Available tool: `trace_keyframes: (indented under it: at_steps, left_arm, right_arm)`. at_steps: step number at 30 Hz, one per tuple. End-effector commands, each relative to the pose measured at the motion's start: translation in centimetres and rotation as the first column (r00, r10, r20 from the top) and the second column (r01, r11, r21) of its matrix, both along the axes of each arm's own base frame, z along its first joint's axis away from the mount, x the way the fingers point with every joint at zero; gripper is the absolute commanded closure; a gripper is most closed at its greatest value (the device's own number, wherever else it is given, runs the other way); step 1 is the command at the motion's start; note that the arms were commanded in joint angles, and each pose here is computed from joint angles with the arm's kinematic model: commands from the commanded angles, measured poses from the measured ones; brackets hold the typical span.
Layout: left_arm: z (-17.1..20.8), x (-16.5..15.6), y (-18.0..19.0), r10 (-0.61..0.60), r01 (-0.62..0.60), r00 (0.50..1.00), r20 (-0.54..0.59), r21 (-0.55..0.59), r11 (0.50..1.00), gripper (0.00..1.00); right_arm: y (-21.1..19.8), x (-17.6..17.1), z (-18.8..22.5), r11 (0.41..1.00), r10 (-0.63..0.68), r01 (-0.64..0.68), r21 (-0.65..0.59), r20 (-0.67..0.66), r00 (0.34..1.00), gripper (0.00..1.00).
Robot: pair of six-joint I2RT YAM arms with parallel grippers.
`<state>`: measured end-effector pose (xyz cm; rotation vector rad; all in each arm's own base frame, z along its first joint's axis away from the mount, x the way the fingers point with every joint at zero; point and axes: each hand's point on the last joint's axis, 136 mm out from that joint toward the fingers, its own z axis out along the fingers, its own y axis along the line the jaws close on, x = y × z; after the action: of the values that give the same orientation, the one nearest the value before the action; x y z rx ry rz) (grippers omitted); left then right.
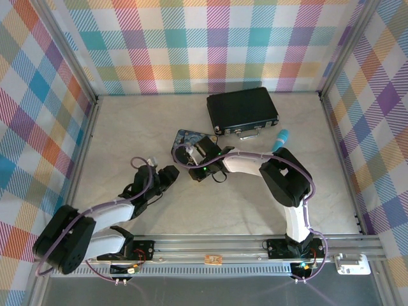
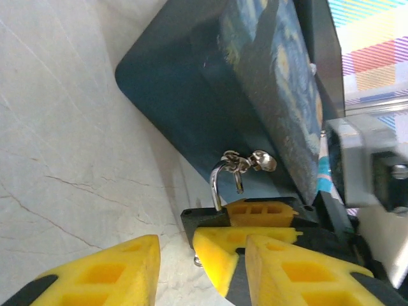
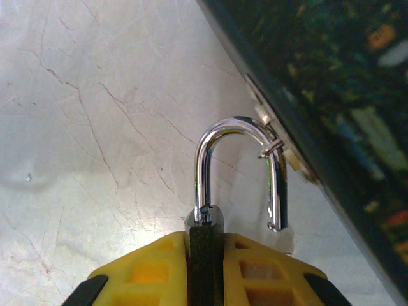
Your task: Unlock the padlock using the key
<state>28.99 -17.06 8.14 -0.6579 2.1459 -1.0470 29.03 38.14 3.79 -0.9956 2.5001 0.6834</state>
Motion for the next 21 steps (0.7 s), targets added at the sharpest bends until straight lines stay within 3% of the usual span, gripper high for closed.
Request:
trace_keyframes:
  at_steps: [1,5,17,21]
  left_arm:
    - [2.3,2.0,-1.5,0.008,-0.004,0.996,0.084,-0.053,0.999,0.64]
    - [1.2,2.8,-2.7,0.0,0.006,0.997,0.073,-0.089,0.996,0.7]
    - [-0.1,4.7,-5.3,0.001,0.021,0.996,0.091,-0.235,0.972,0.7]
    - [-0.6,5.1,-5.4,0.015,0.014,0.994,0.105,-0.269,0.963,0.8]
  right_arm:
    - [0.8,-0.7,1.5,0.997,0.035,-0.034,0.073,-0.011,0.999,1.0]
    - [0.9,-0.7,1.6,0.995,0.034,-0.032,0.092,-0.015,0.999,1.0]
    - [0.8,-0.6,1.4,0.994,0.034,-0.031,0.109,-0.023,0.999,1.0]
    - [0.8,-0.6,1.3,0.993,0.032,-0.027,0.117,-0.034,0.999,1.0]
